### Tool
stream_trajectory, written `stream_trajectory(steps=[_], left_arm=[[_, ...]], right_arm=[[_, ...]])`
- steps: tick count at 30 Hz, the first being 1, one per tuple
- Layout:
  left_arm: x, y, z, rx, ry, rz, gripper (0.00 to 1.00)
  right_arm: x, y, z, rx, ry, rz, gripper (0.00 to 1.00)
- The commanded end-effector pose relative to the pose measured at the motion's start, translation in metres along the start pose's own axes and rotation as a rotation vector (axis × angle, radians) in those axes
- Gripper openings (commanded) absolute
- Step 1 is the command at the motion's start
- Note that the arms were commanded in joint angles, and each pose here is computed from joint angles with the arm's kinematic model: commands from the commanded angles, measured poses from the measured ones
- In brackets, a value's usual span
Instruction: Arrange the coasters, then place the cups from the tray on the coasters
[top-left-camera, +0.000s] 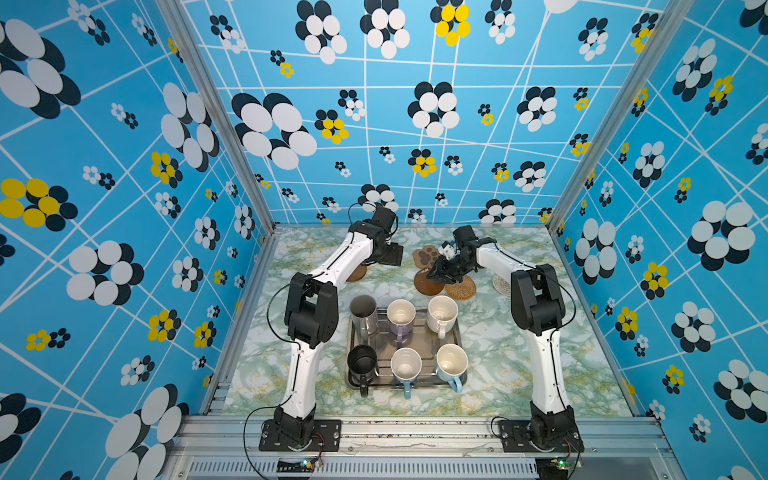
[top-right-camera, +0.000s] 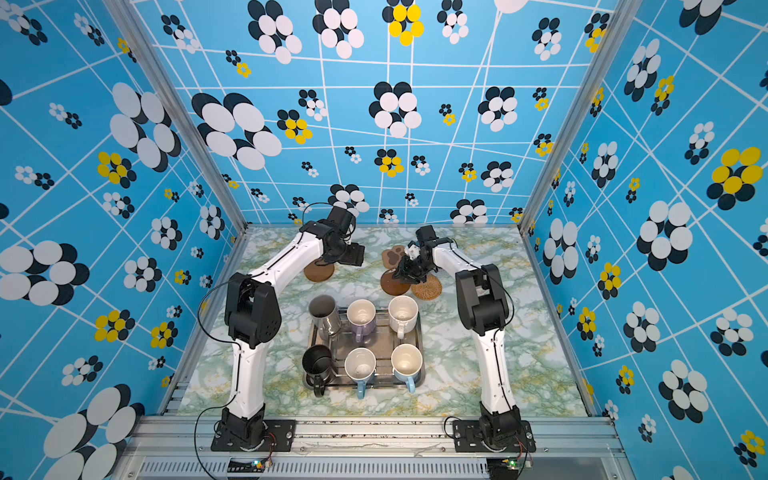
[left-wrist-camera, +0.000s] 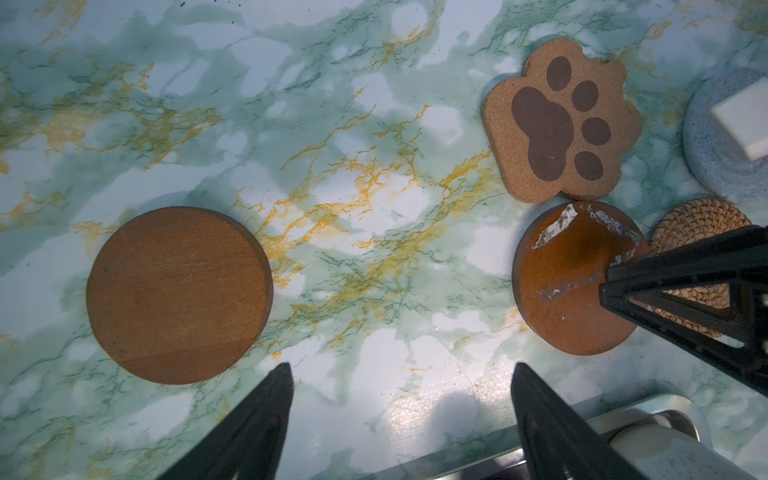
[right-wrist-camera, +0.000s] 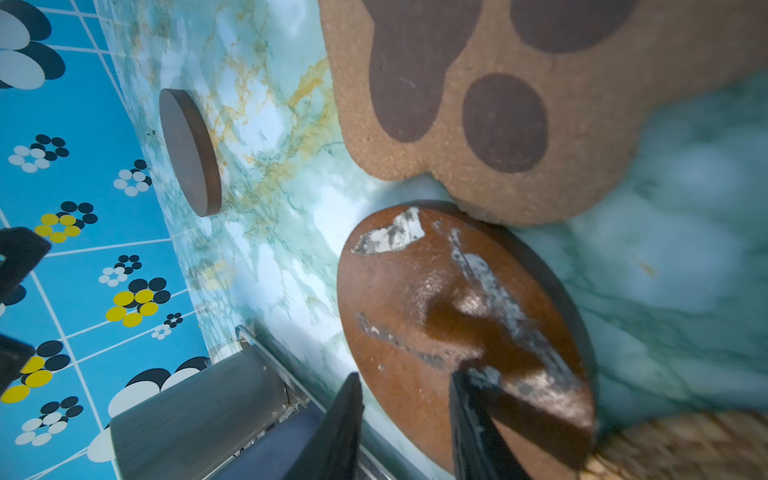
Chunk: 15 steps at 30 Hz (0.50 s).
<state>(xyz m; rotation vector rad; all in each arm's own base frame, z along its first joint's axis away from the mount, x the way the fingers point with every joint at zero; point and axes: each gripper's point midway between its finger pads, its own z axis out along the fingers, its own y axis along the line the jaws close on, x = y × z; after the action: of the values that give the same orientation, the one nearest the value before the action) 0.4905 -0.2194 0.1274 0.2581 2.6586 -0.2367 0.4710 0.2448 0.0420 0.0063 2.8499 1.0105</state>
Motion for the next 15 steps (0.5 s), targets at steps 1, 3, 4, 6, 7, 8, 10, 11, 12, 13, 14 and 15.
stream_trajectory(steps=[1, 3, 4, 6, 7, 8, 10, 11, 12, 13, 14, 15], left_arm=[[-0.004, -0.005, -0.018, 0.024, -0.032, -0.011, 0.84], [-0.004, -0.004, -0.020, 0.023, -0.036, -0.010, 0.84], [-0.003, -0.005, -0.020, 0.024, -0.036, -0.010, 0.84], [-0.002, -0.006, -0.020, 0.033, -0.037, -0.012, 0.84], [-0.002, -0.007, -0.020, 0.039, -0.037, -0.012, 0.84], [-0.001, -0.008, -0.020, 0.043, -0.036, -0.012, 0.84], [0.000, -0.009, -0.019, 0.046, -0.034, -0.014, 0.83], [0.001, -0.010, -0.018, 0.048, -0.033, -0.014, 0.84], [0.001, -0.010, -0.017, 0.049, -0.031, -0.015, 0.83], [0.001, -0.012, -0.017, 0.053, -0.030, -0.015, 0.84], [0.002, -0.013, -0.016, 0.055, -0.028, -0.013, 0.84], [0.002, -0.013, -0.016, 0.057, -0.028, -0.016, 0.83]], right_arm=[[0.008, -0.015, 0.015, 0.053, 0.040, 0.028, 0.38], [0.004, -0.019, 0.006, 0.098, 0.024, 0.005, 0.39], [0.003, -0.021, 0.000, 0.114, 0.022, -0.001, 0.40], [0.002, -0.026, -0.011, 0.140, 0.022, -0.011, 0.41], [0.001, -0.030, -0.017, 0.156, 0.017, -0.011, 0.41], [0.000, -0.034, -0.022, 0.167, 0.010, -0.011, 0.41], [-0.001, -0.040, -0.033, 0.175, -0.007, 0.000, 0.41], [-0.001, -0.043, -0.037, 0.175, -0.014, 0.006, 0.41], [-0.001, -0.045, -0.040, 0.176, -0.022, 0.010, 0.41], [0.000, -0.047, -0.042, 0.177, -0.025, 0.014, 0.41], [0.002, -0.049, -0.042, 0.178, -0.022, 0.016, 0.40], [0.003, -0.051, -0.042, 0.180, -0.019, 0.021, 0.41]])
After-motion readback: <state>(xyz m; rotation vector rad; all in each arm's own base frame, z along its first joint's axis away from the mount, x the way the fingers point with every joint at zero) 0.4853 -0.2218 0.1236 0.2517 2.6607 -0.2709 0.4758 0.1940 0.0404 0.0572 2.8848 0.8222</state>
